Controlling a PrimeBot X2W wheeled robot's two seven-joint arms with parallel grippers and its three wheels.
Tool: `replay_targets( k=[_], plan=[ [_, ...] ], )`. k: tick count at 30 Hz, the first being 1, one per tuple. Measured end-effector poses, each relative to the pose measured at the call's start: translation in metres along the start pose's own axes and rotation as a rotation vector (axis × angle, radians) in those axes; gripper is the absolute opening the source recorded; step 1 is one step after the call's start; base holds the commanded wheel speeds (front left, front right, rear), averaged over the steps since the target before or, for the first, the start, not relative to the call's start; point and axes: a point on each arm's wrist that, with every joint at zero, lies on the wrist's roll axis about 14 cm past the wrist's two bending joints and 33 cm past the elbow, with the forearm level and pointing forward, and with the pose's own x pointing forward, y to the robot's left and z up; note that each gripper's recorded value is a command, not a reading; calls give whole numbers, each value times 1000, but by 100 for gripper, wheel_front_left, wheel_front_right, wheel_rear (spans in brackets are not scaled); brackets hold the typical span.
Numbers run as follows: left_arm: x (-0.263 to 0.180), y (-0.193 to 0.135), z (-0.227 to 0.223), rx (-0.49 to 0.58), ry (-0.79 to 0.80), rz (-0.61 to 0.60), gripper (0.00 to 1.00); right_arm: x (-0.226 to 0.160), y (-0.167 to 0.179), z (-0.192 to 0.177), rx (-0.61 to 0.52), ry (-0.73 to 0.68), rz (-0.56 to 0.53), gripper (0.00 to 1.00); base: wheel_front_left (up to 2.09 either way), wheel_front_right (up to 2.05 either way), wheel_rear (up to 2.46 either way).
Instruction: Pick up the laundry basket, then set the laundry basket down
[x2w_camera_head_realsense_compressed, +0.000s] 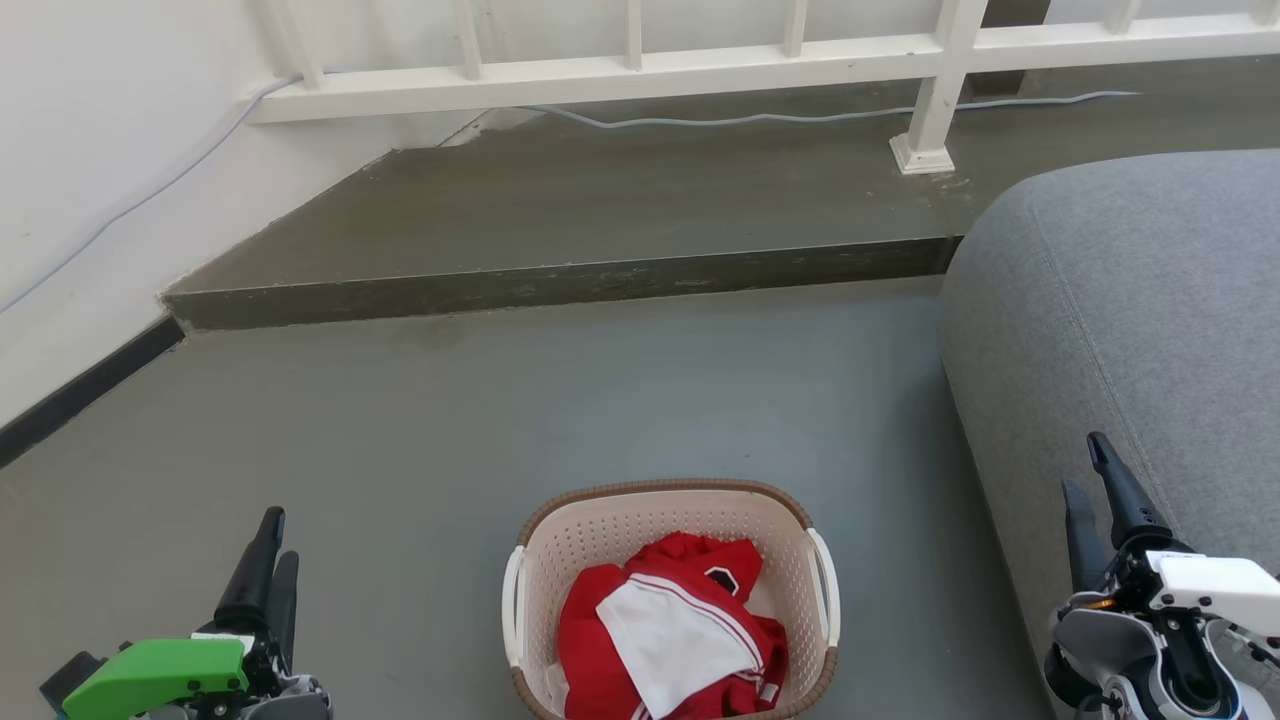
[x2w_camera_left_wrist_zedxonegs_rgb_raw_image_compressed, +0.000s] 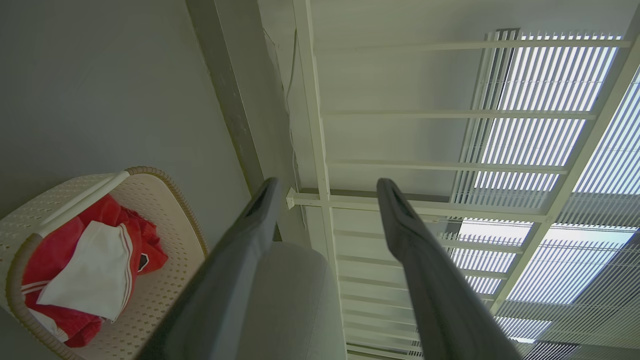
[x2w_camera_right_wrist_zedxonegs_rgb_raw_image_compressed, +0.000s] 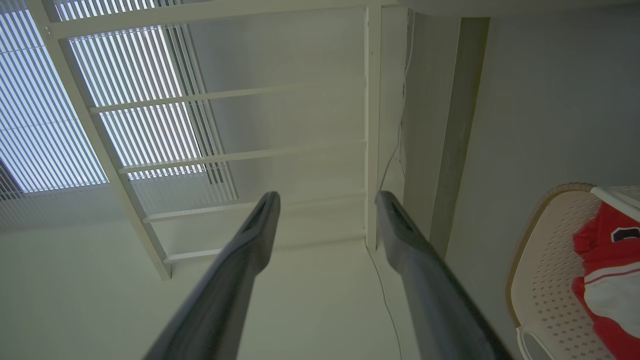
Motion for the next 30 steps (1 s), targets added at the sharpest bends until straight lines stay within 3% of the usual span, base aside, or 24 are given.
replay_targets(
  k=[16, 30],
  plan=[
    [2, -10, -1, 60, -23, -30, 100, 4, 18, -10, 5, 2, 54, 100, 0, 0, 0],
    [8, -28, -6, 271, -19, -80, 100, 11, 41, -24, -222, 44, 125, 100, 0, 0, 0]
  ],
)
